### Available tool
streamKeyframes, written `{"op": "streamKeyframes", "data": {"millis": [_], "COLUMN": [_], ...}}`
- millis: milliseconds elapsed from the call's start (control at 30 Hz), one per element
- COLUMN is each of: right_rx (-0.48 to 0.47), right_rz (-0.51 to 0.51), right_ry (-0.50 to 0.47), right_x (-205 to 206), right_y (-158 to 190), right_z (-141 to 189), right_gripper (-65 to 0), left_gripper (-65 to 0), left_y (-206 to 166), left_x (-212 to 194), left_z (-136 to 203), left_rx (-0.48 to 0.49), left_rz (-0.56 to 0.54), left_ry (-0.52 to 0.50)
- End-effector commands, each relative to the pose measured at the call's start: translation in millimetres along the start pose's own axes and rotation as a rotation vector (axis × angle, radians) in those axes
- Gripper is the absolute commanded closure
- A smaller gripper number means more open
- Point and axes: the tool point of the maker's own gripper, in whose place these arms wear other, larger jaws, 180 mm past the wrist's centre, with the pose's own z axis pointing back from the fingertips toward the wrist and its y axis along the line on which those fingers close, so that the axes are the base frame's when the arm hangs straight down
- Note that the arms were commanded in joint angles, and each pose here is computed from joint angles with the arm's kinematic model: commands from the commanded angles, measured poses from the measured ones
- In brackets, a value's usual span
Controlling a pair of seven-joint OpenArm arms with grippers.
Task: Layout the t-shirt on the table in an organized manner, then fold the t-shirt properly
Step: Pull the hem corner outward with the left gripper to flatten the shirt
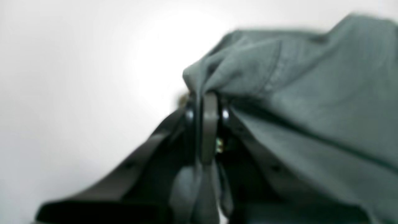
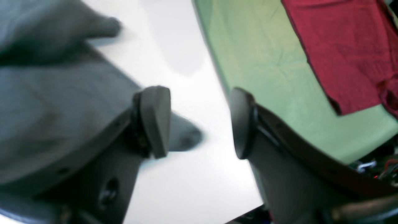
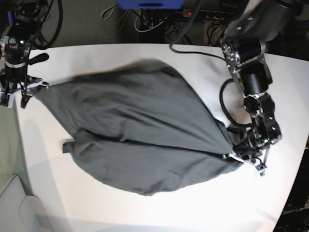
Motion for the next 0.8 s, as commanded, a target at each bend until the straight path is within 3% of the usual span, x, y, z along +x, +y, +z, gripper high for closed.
{"op": "streamKeyframes", "data": {"millis": [0,200,567,667,767], "right_rx": [-0.009,-0.009,-0.007,-0.007,-0.007], "right_rz": [0.006,0.006,0.003,0.003,0.003], "right_ry": [-0.047,-0.049,-0.051,-0.049,-0.051], "right_x": [13,14,14,14,14], "right_y": [-4,-4,-2,-2,-3], "right_z": [1,1,2,2,2], "right_gripper": [-31.8,-31.8,-31.8,-31.8,-31.8], "left_gripper": [-0.8,-0.7,-2.5,-13.8,-32.6], "left_y": [-4,15,28,30,33], "left_x": [48,104,93,93,86], "left_z": [12,46,46,47,46], "left_rx": [-0.008,0.051,0.077,0.082,0.087], "left_rz": [-0.013,-0.065,-0.075,-0.068,-0.066], "left_ry": [-0.109,-0.201,-0.163,-0.162,-0.149]}}
